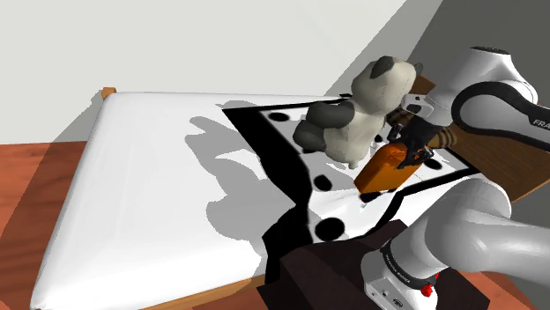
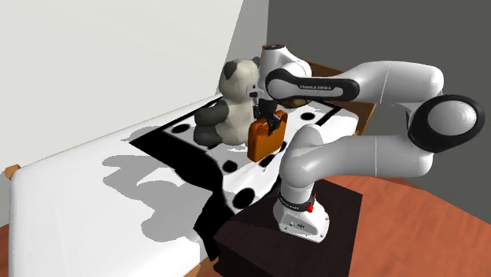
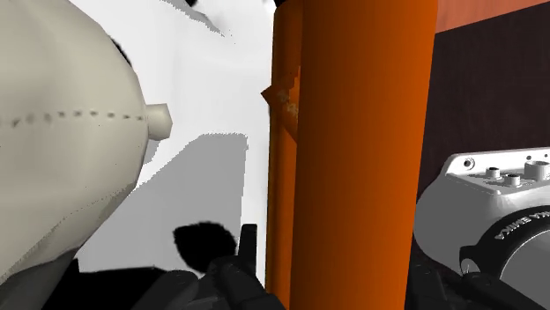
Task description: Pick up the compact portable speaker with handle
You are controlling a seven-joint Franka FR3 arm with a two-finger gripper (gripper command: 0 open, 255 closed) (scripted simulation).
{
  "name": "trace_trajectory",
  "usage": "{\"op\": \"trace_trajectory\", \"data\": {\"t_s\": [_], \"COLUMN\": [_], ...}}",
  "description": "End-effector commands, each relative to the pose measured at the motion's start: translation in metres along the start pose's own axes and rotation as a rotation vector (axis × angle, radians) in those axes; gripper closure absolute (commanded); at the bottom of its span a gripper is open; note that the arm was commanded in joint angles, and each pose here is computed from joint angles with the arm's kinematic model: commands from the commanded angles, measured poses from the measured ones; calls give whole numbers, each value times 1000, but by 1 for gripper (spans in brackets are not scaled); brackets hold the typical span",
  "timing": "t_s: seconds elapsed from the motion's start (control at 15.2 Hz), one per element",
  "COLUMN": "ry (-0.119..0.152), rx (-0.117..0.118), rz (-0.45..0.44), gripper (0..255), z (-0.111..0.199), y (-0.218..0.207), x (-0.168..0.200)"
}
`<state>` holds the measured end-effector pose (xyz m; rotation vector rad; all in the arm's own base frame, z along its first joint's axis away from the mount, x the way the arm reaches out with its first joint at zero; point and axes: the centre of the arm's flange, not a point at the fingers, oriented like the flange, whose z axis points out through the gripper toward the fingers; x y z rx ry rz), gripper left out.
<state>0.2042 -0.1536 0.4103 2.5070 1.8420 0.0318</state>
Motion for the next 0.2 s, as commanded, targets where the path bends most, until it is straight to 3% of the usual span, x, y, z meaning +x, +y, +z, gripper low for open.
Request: {"op": "trace_trajectory", "data": {"t_s": [0.0,0.13], "ry": [0,0], "rx": [-1,-1], "rz": [0,0], "gripper": [255,255], "z": [-11,-12], "y": [1,1], "x": [-1,-1]}}
